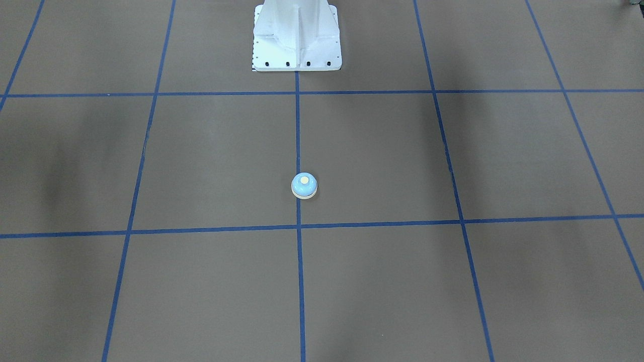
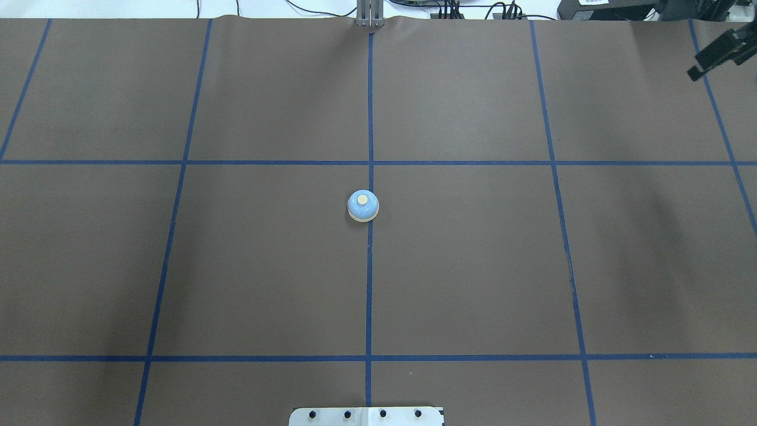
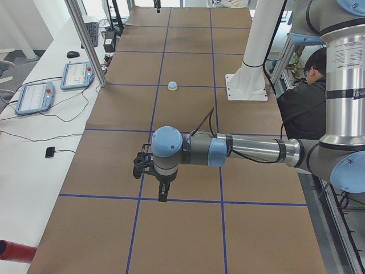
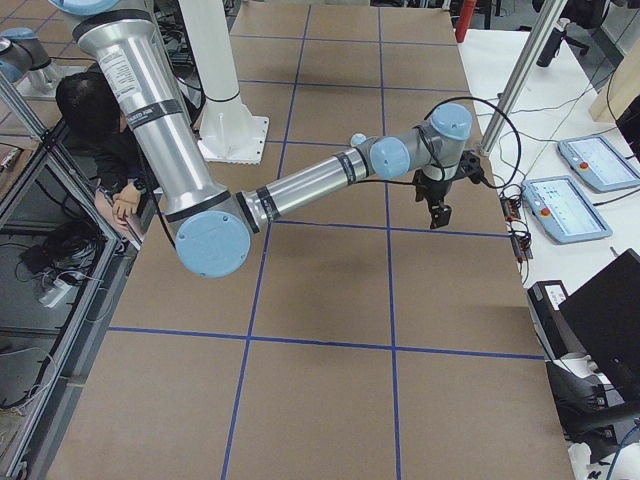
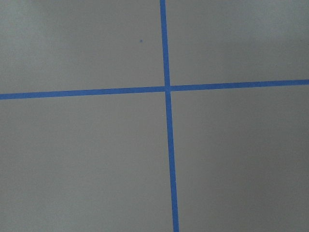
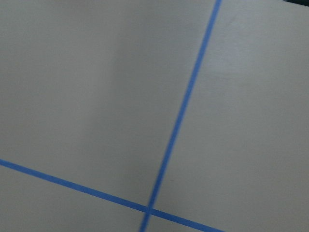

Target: Place and press bell with both arms

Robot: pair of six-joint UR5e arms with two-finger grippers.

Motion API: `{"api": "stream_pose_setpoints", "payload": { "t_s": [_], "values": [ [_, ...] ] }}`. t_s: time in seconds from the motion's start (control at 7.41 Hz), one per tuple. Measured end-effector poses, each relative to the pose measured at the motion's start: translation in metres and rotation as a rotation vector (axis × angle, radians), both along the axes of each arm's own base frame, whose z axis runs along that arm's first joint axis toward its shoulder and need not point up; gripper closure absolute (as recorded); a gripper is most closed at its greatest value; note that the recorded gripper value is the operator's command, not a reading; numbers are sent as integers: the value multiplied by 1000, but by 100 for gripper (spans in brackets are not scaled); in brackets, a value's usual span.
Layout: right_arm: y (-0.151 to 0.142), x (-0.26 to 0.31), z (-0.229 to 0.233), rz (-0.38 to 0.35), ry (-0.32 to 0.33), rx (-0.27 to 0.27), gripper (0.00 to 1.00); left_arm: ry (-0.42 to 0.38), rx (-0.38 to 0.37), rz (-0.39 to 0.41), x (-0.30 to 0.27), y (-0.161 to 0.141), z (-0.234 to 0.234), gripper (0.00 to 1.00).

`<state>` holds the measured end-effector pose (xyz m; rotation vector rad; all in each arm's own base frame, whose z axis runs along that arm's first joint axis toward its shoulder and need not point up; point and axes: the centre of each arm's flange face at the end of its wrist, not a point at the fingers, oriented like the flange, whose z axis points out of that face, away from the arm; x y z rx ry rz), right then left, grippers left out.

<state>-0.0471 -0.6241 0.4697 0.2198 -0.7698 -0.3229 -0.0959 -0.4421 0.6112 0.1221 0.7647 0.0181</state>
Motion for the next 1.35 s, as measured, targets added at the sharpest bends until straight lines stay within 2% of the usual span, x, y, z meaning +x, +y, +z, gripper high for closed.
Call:
{"api": "stream_pose_setpoints", "payload": {
  "t_s": [0.27,0.54,0.81,1.35],
  "values": [
    [44,67,73,10,7,-38,0,-52,-4,1,-2,0,3,0],
    [88,109,126,52,17,-99,0,-52,-40,4,-1,4,23,0],
    [118,125,140,90,18,-128,0,-44,-59,3,-1,9,32,0],
    [127,126,127,172,4,-180,0,28,-10,1,2,19,4,0]
  ]
}}
